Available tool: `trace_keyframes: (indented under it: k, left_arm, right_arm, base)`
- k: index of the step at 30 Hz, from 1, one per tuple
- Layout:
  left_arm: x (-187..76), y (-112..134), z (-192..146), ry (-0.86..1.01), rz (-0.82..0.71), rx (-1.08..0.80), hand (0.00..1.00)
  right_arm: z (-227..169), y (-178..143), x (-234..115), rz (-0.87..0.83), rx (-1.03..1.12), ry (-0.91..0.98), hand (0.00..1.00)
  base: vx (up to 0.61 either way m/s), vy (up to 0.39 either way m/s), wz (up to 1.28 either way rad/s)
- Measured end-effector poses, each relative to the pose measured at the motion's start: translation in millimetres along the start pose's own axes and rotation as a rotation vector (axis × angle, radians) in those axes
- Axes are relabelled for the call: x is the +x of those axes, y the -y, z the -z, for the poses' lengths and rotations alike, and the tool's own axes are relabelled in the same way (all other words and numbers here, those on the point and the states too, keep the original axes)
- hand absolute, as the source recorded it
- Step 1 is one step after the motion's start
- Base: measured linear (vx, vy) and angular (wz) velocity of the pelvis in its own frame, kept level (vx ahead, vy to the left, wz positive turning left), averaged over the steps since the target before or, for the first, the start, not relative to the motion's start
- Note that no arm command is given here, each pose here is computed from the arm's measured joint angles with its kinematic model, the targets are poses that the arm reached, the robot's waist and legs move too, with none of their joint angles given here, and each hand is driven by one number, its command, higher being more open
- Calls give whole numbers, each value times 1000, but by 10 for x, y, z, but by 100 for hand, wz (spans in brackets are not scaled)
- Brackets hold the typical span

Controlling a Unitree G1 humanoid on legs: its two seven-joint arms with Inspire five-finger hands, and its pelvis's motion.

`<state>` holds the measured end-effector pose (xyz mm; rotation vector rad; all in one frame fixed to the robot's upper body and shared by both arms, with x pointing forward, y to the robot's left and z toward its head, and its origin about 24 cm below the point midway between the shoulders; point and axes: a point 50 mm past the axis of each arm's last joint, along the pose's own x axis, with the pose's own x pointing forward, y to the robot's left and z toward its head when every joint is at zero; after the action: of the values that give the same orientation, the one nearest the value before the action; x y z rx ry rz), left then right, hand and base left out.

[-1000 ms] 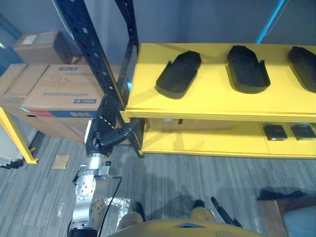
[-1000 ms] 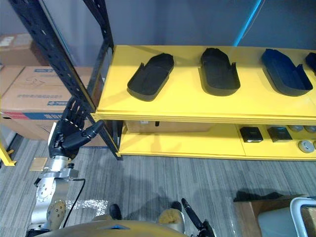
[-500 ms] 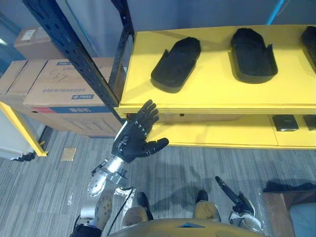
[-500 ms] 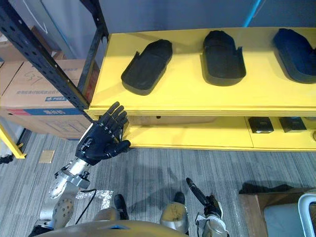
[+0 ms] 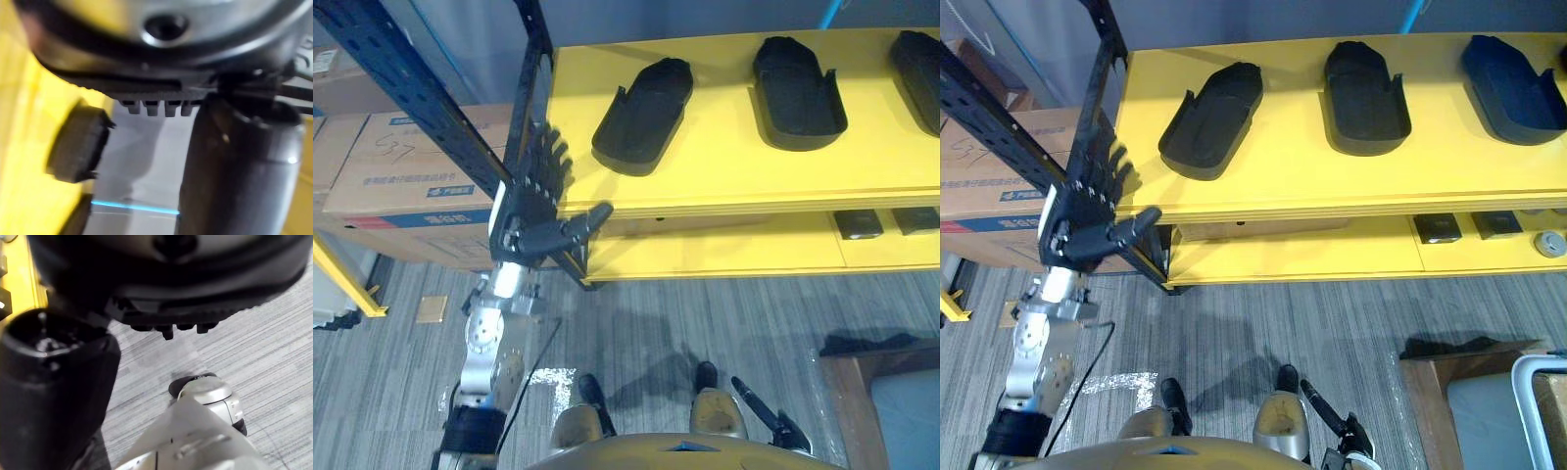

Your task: Walk over and take three plastic housings, then place them on the shelf

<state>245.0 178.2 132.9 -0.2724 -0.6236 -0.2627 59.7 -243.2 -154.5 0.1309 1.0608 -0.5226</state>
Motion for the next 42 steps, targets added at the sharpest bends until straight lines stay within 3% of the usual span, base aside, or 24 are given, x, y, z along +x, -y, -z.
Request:
trace_keyframes:
  k: [4, 9, 17, 20, 34, 42]
  left_arm:
    - [240, 87, -162, 96, 64, 44, 100]
    - [354, 113, -219, 99, 44, 146, 100]
    - [503, -257, -165, 27, -255, 278, 100]
    - [626, -314, -211, 48, -294, 302, 100]
    - [1109, -219, -543, 145, -164, 463, 100]
    - [1418, -243, -614, 51, -93, 536, 100]
  right_arm:
    - [25, 15, -2, -5, 10, -18, 100]
    - [24, 31, -1, -12, 26, -23, 100]
    - [-30, -7, 11, -50, 26, -17, 100]
    - [-21, -9, 11, -52, 26, -27, 100]
    - [-228, -76, 10, -98, 8, 60, 100]
    - [-278, -108, 0, -141, -7, 82, 100]
  base:
    - [42, 9, -21]
    - [15, 6, -14]
    - [-66, 0, -6]
    - [-14, -2, -4]
    - [2, -1, -9]
    - [-12, -1, -10]
